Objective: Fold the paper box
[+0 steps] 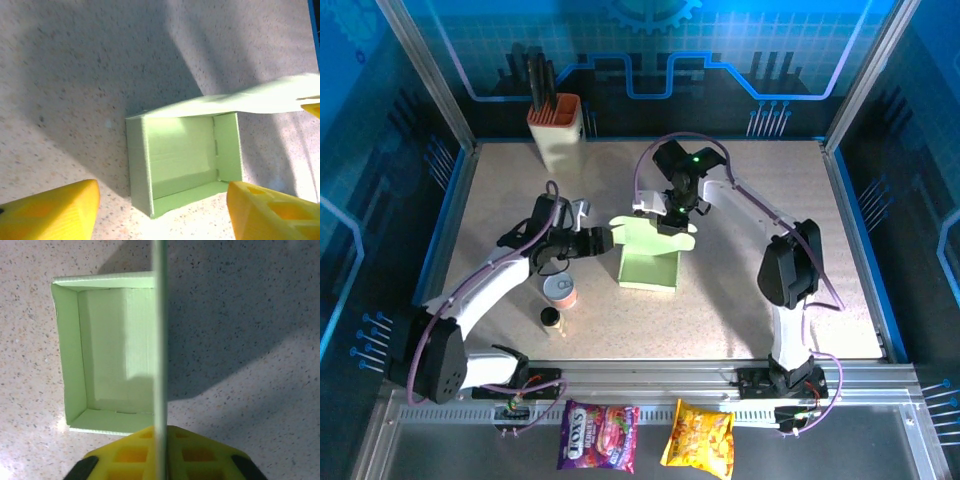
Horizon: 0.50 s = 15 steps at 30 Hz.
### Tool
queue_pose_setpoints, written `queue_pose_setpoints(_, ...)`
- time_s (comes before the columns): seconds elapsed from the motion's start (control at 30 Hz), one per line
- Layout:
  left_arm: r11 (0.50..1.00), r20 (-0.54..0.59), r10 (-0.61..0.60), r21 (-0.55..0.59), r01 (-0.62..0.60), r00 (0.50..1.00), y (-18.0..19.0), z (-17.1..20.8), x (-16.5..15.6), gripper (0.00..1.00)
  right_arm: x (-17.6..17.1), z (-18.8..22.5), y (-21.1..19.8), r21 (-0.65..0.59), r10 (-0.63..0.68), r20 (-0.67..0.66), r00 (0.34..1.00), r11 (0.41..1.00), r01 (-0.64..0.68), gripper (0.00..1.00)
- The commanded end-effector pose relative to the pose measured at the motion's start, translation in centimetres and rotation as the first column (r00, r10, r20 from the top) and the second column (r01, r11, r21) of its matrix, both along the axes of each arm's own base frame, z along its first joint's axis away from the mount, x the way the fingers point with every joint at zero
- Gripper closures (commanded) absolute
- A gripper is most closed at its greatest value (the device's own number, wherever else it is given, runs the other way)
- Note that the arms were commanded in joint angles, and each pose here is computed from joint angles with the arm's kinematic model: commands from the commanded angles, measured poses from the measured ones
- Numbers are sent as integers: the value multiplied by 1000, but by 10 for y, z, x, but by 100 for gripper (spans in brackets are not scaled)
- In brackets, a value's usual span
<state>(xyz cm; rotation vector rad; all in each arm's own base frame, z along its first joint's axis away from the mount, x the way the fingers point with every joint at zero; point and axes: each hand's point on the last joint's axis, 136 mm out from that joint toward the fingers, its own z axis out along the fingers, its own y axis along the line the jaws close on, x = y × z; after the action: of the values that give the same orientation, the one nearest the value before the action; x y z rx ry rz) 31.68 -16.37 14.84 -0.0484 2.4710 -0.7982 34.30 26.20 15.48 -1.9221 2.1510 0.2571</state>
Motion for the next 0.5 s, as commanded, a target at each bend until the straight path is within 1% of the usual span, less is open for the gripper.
queue_pose_setpoints(0.0, 999, 71, -28, 49, 24, 997, 8, 4, 2, 26, 1, -7, -1, -45, 66, -15, 998, 997, -67, 77)
queue_pose_setpoints(0.13, 995, 152, -84, 71, 74, 985, 5, 16, 6, 28, 4, 0, 5, -3, 47, -13, 999, 999, -47, 68)
queue_pose_setpoints(0.2, 993, 207, -109, 68, 97, 972, 2, 24, 8, 28, 6, 12, 8, 50, 17, 8, 1000, 999, -17, 63)
queue_pose_setpoints(0.27, 991, 255, -124, 71, 109, 959, 0, 30, 10, 28, 7, 29, 10, 128, -17, 32, 999, 992, 12, 57)
queue_pose_setpoints(0.33, 987, 291, -153, 81, 135, 944, -3, 33, 12, 29, 6, 47, 10, 208, -55, 52, 997, 977, 43, 53)
queue_pose_setpoints(0.4, 981, 327, -191, 102, 167, 926, -5, 35, 14, 32, 5, 63, 7, 293, -111, 65, 992, 952, 87, 49)
queue_pose_setpoints(0.47, 978, 351, -198, 126, 164, 915, -4, 35, 17, 34, 6, 73, -2, 366, -196, 63, 979, 917, 160, 45)
